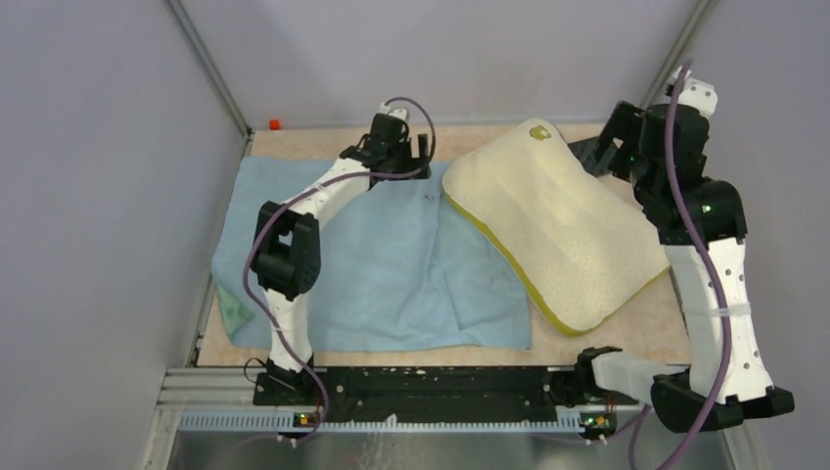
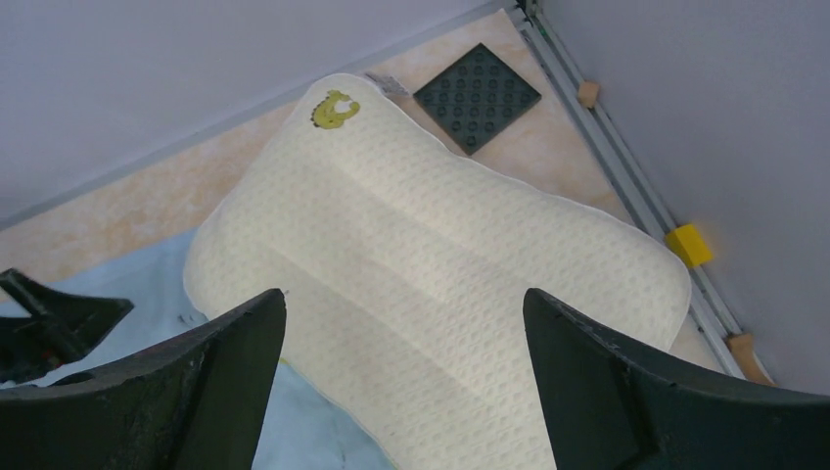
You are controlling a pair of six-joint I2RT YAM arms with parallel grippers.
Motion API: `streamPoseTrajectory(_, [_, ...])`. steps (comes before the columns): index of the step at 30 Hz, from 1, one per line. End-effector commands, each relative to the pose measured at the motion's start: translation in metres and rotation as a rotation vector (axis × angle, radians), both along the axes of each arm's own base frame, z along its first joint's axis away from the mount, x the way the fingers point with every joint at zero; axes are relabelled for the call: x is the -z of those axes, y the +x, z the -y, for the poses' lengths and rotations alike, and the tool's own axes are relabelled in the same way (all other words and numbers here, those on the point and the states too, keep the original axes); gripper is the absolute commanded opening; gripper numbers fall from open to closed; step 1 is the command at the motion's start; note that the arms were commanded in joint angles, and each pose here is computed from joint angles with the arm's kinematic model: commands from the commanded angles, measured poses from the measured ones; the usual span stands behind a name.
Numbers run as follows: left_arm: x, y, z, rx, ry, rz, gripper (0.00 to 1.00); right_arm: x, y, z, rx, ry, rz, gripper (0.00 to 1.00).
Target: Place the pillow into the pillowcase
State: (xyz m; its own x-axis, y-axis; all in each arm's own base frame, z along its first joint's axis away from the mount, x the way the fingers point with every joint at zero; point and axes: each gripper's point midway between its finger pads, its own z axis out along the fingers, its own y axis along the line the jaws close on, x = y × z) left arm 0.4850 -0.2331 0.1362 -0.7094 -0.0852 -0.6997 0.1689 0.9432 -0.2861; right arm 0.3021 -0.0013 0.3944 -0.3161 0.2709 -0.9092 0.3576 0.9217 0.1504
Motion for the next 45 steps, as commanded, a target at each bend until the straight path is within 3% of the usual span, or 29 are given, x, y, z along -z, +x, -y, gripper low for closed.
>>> streamPoseTrajectory(1, [-0.050, 0.032, 0.048, 0.071, -0.070, 0.168, 0.99, 0.031, 0.036, -0.034, -0.135, 0.057, -0.031, 0.90])
streamPoseTrajectory(10, [-0.052, 0.074, 0.121, 0.202, 0.010, 0.353, 0.99, 0.158, 0.115, -0.077, -0.227, 0.160, -0.164, 0.91])
streamPoseTrajectory(18, [0.013, 0.066, 0.186, 0.367, -0.039, 0.284, 0.99, 0.287, 0.155, -0.086, -0.185, 0.202, -0.354, 0.89])
streamPoseTrajectory(21, [0.030, 0.060, 0.194, 0.379, -0.046, 0.254, 0.90, 0.322, 0.158, -0.088, -0.168, 0.216, -0.422, 0.81])
streamPoseTrajectory(23, [0.032, 0.057, 0.196, 0.391, -0.040, 0.253, 0.72, 0.329, 0.161, -0.087, -0.155, 0.216, -0.438, 0.70])
streamPoseTrajectory(24, [0.031, 0.056, 0.198, 0.397, -0.034, 0.256, 0.61, 0.330, 0.162, -0.086, -0.149, 0.215, -0.443, 0.54])
streamPoseTrajectory(26, [0.023, 0.051, 0.203, 0.416, -0.041, 0.269, 0.38, 0.322, 0.166, -0.082, -0.127, 0.208, -0.449, 0.01])
streamPoseTrajectory(29, [-0.006, 0.045, 0.209, 0.426, -0.057, 0.306, 0.04, 0.288, 0.172, -0.074, -0.101, 0.180, -0.415, 0.00])
streamPoseTrajectory(30, [-0.018, 0.042, 0.210, 0.427, -0.062, 0.320, 0.00, 0.273, 0.173, -0.070, -0.091, 0.166, -0.400, 0.00])
streamPoseTrajectory(36, [-0.110, 0.002, 0.208, 0.407, -0.120, 0.376, 0.00, 0.178, 0.163, -0.054, -0.064, 0.103, -0.314, 0.00])
streamPoseTrajectory(41, [-0.107, -0.063, 0.194, 0.397, -0.170, 0.237, 0.00, 0.130, 0.142, -0.047, -0.073, 0.087, -0.259, 0.00])
streamPoseTrajectory(45, [-0.091, -0.120, 0.179, 0.400, -0.218, 0.167, 0.00, 0.118, 0.124, -0.052, -0.095, 0.072, -0.251, 0.00])
